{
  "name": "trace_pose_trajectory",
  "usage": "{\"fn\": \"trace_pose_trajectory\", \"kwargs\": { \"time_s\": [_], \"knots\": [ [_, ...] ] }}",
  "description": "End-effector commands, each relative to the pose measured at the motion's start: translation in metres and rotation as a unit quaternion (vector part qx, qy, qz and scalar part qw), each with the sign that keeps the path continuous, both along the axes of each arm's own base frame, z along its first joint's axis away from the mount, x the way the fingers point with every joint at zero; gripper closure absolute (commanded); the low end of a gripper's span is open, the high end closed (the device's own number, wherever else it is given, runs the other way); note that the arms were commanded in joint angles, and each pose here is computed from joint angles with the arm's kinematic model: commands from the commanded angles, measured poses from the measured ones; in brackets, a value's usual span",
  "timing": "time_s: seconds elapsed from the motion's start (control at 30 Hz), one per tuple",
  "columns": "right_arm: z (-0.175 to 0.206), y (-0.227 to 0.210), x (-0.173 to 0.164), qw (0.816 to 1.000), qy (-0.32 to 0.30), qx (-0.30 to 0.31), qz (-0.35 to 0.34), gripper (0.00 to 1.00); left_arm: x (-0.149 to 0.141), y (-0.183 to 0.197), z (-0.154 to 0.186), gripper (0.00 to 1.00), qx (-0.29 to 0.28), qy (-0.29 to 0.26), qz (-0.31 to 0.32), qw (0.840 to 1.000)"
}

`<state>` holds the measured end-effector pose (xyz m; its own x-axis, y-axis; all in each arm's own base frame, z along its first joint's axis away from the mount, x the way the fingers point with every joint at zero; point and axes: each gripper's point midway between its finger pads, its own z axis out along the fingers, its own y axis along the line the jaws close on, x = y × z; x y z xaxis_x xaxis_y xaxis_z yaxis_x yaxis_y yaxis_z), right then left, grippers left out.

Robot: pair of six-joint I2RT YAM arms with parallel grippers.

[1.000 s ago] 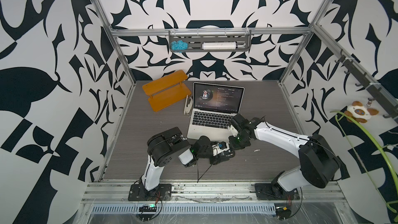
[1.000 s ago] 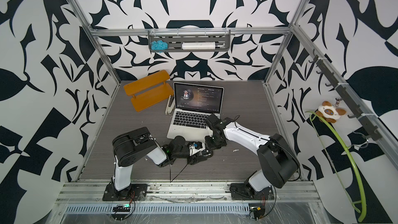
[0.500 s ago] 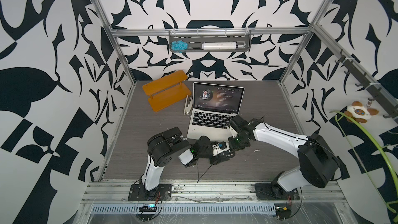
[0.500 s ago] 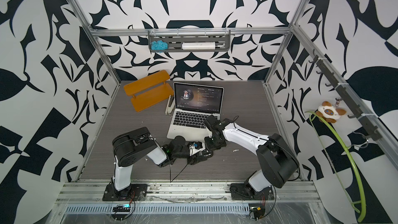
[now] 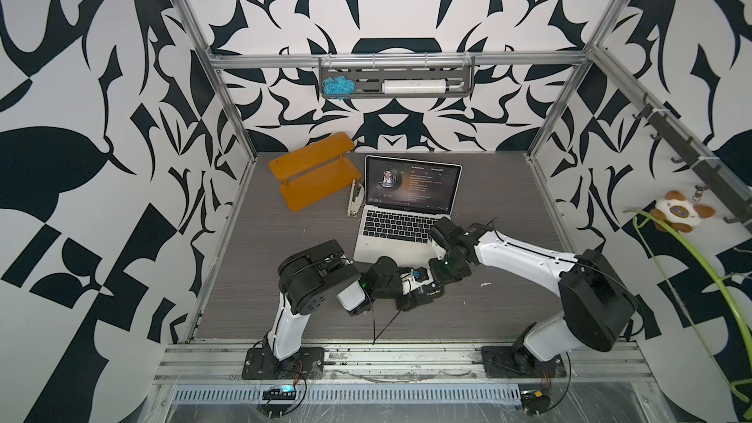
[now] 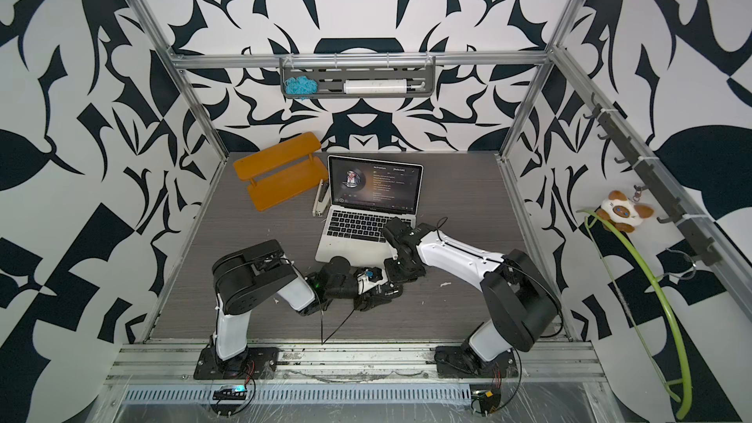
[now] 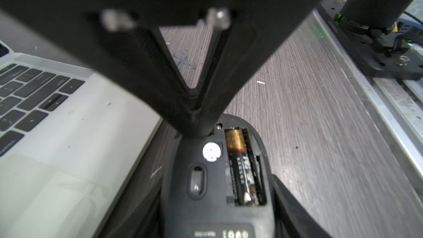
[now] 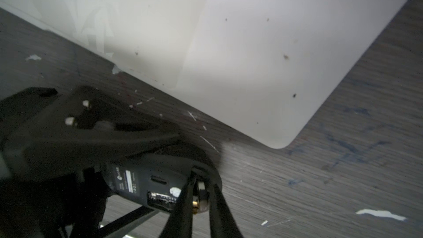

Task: Remove the wireless mouse receiver from the laptop
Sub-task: Insert the USB plug into the mouse.

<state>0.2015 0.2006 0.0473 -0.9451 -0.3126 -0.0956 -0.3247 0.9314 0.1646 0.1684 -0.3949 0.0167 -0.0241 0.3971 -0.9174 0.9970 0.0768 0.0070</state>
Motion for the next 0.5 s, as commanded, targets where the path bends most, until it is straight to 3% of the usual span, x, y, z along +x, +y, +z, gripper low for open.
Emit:
{"fn": "trace_pose_trajectory", "kwargs": {
  "time_s": [0.0, 0.37, 0.47],
  "knots": [
    [0.008, 0.02, 0.008, 0.999, -0.015, 0.034, 0.005, 0.75, -0.028, 0.042, -0.075, 0.72, 0.141, 0.092, 0.006, 0.986],
    [0.012, 0.017, 0.011, 0.999, -0.026, 0.029, 0.005, 0.73, -0.028, 0.043, -0.077, 0.72, 0.145, 0.094, 0.006, 0.985],
    [0.02, -0.006, 0.026, 0.998, -0.047, 0.025, -0.035, 0.72, -0.029, 0.043, -0.078, 0.72, 0.147, 0.095, 0.005, 0.985]
  ]
}}
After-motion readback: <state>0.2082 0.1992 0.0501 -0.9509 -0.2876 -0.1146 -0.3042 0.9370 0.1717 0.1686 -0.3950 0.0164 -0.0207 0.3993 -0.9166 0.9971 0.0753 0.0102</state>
